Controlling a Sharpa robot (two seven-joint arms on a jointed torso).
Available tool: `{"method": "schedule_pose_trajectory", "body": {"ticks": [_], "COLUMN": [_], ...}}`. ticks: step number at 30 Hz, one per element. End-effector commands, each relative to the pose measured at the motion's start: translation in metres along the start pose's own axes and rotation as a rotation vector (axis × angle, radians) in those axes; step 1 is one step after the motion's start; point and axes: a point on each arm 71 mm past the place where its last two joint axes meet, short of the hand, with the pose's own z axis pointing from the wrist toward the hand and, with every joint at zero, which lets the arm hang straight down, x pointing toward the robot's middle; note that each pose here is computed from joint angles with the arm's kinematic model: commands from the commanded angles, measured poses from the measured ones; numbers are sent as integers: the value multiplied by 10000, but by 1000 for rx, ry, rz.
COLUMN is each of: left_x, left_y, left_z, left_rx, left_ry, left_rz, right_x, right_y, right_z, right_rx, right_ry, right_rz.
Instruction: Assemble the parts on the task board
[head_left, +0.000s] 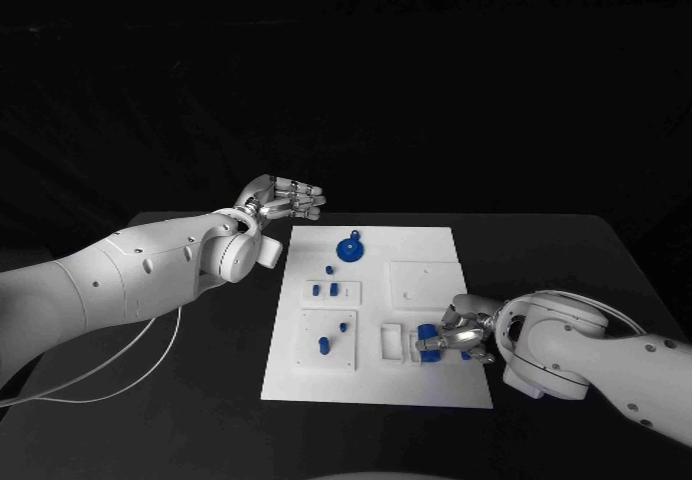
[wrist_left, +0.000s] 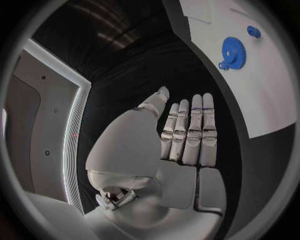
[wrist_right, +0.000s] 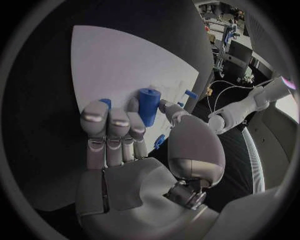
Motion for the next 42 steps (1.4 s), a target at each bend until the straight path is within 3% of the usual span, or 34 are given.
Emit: {"method": "schedule_pose_trajectory", "body": {"ticks": [1,14,27,42], "left_x": [29,28,29,38], "left_y": [-5,-3,-1,-2], "left_z": [3,1,3,5], "left_rx": [6,3,2,1], "left_ry": [16,18,19,22], "left_rz": [-12,-13,-13,-14], "right_x": [64,10,-249,-137], "right_y": [-75,-105,34,276], "right_z": [29,-30,-145,-105], "right_rx": [34,42,7,-38], "right_ry": [2,22,-1,88], "right_rz": [11,152,198,174]}}
